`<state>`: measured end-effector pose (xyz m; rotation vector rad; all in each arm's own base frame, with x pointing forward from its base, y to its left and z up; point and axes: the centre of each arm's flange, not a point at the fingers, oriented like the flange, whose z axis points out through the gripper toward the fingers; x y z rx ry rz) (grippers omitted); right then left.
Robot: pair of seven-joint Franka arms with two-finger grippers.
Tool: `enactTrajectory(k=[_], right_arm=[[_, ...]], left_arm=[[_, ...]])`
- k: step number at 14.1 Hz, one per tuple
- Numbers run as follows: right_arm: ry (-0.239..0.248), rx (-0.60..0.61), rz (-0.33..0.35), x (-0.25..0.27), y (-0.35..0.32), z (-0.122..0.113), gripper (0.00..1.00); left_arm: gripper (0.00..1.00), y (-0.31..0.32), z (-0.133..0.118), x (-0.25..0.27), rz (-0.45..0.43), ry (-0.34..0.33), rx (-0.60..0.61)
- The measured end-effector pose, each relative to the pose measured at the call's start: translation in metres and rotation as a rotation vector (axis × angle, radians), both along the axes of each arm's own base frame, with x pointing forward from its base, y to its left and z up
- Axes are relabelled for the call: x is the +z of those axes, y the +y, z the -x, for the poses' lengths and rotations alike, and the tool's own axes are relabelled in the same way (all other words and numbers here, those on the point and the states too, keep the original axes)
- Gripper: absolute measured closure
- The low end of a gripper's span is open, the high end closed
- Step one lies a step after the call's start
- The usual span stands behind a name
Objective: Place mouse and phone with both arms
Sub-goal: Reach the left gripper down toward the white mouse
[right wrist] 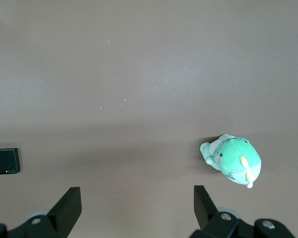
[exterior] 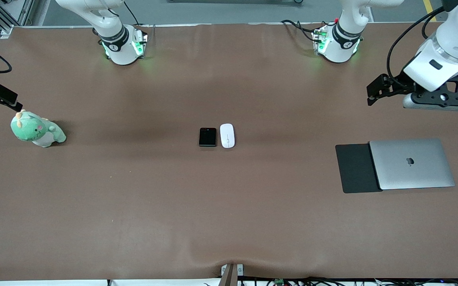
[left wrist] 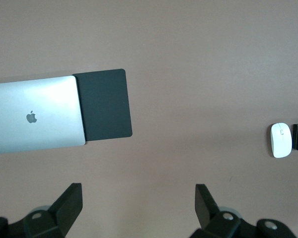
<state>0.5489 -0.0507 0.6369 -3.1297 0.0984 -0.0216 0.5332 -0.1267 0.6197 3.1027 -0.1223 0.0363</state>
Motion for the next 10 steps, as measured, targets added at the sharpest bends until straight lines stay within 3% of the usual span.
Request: enactTrajectory(k=[7, 10], right_arm=[[0.000, 0.000, 0.000, 0.000, 0.000, 0.000, 0.00], [0.001, 0.000, 0.000, 0.000, 0.000, 0.000, 0.00]], left_arm=[[0.00, -0.015, 0.003, -0.005, -0.003, 0.010, 0.005], [0.00, -0.063, 0.008, -0.025, 0.000, 0.007, 0.016]])
